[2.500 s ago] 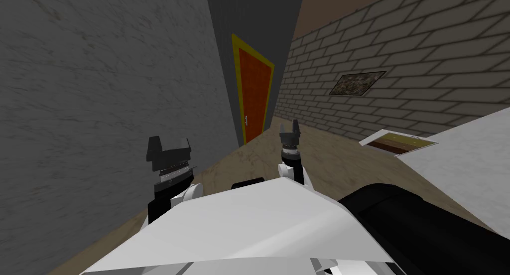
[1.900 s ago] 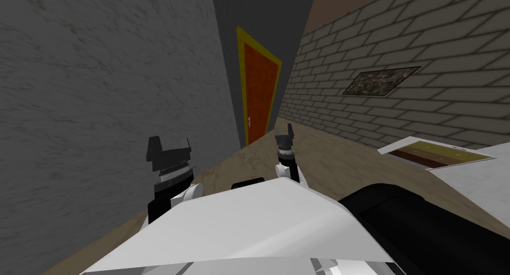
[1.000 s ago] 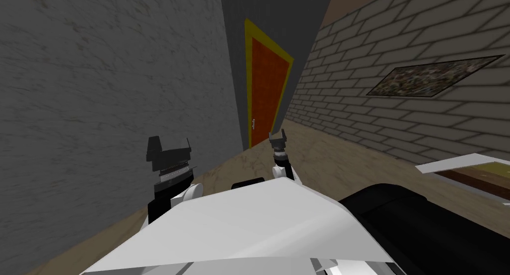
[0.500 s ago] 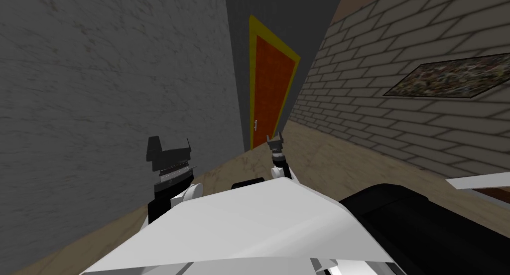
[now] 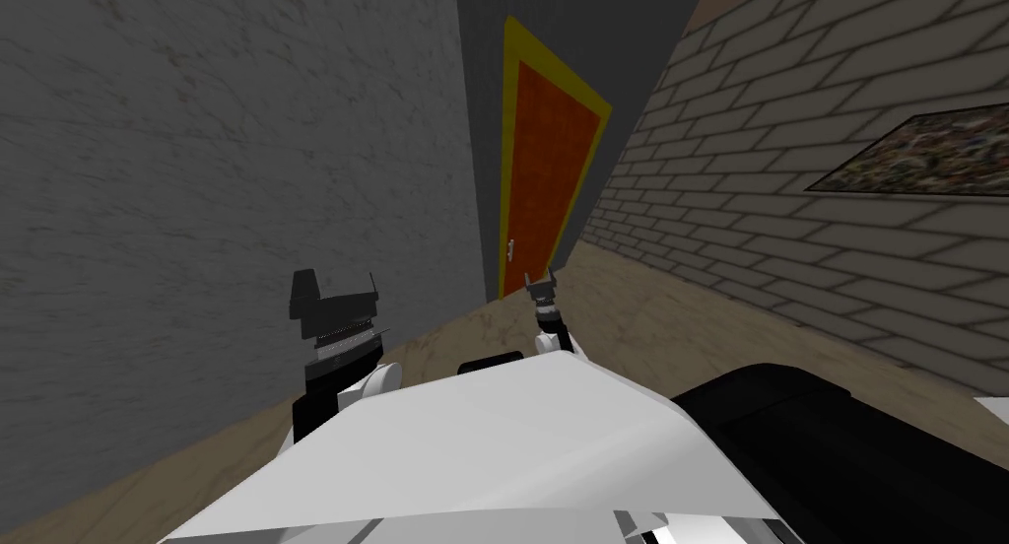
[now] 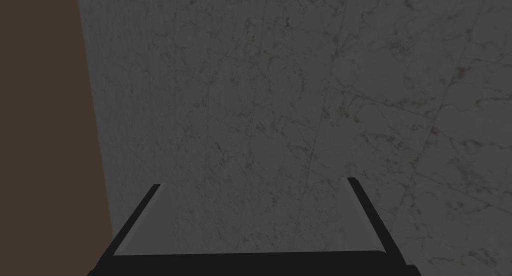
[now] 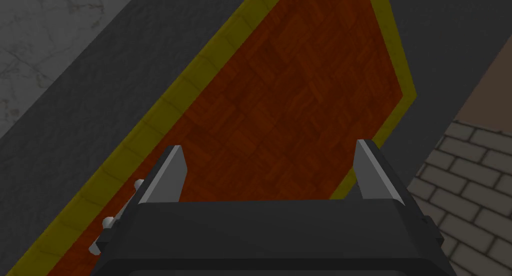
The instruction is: Pull the door open
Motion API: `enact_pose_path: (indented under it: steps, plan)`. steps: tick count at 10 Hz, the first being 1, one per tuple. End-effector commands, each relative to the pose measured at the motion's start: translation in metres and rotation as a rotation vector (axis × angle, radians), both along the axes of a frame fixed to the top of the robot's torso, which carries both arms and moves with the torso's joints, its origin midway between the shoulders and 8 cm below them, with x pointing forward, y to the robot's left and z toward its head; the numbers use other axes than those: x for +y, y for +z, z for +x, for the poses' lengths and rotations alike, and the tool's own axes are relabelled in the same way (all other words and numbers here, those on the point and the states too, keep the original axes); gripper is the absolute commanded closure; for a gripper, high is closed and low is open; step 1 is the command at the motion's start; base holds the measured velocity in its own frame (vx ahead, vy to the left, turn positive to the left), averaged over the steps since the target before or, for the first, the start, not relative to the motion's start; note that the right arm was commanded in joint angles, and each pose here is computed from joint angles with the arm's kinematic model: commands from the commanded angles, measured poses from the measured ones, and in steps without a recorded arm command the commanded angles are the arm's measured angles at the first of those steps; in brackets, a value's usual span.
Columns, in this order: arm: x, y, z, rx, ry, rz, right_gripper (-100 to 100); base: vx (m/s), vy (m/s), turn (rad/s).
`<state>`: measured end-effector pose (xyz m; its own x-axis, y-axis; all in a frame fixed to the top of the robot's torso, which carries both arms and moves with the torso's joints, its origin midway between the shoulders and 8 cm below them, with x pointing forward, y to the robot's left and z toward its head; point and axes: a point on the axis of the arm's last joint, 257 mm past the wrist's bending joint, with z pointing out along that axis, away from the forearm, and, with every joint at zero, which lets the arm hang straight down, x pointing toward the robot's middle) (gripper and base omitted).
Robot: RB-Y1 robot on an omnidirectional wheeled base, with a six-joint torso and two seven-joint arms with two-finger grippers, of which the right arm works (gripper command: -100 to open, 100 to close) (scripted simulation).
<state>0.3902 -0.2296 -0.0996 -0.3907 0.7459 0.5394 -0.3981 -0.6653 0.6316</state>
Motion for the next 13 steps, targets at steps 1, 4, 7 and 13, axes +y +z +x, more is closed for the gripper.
enact_pose_path:
  steps: [1,4,7,13]
  plan:
    - [0.0,-0.013,0.003,0.026,0.03,0.044,-100,0.103,-0.056,0.096]
    - [-0.001,-0.039,0.008,0.076,0.08,0.121,-100,0.09,-0.049,0.11]
    - [-0.002,-0.065,0.011,0.127,0.122,0.197,-100,0.088,-0.049,0.118]
    - [-0.009,-0.108,0.013,0.211,0.175,0.321,-100,0.07,-0.04,0.096]
